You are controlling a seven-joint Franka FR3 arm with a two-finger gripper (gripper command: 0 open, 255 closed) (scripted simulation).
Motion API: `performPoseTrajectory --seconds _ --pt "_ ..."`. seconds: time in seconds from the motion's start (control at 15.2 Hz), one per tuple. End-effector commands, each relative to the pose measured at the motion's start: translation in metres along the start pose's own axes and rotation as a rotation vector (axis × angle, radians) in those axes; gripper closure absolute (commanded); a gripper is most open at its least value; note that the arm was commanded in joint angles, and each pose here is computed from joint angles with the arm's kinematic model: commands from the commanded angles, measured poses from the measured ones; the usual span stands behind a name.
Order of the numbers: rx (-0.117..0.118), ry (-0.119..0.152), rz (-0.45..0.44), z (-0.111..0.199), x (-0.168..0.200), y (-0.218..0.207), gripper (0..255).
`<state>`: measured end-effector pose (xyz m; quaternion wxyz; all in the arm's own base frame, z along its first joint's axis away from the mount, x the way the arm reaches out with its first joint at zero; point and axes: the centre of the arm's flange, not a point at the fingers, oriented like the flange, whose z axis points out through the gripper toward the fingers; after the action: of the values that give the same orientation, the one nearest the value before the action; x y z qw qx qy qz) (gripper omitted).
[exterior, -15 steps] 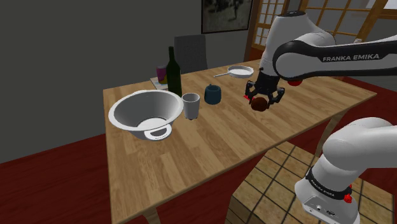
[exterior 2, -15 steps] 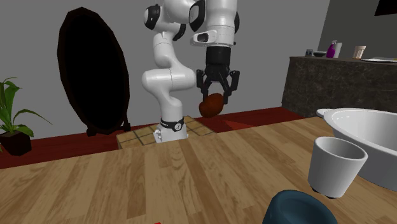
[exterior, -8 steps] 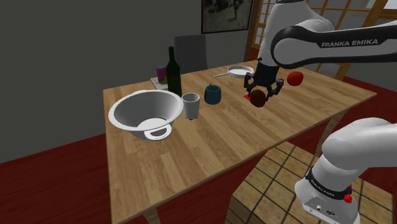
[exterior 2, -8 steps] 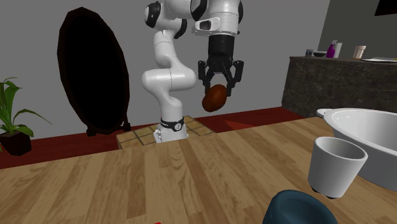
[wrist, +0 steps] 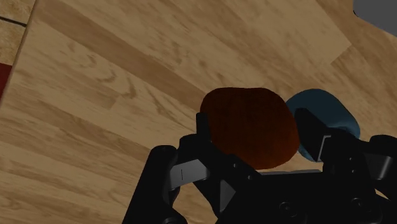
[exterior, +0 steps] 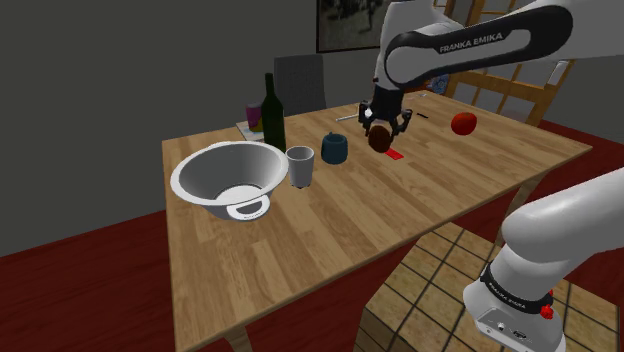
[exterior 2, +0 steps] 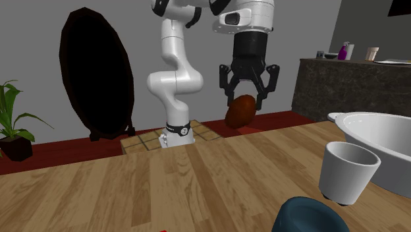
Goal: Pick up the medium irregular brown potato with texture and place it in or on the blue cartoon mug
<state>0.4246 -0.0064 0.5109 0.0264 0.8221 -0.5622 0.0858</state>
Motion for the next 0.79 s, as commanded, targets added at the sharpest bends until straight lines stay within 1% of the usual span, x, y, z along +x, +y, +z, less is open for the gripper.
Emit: performPoseTrajectory --seconds 0.0,0.73 --pt "0.0 0.0 0.0 0.002 0.015 -0.021 255" --pt "0.0 0.0 0.0 0.018 0.098 -0.139 255"
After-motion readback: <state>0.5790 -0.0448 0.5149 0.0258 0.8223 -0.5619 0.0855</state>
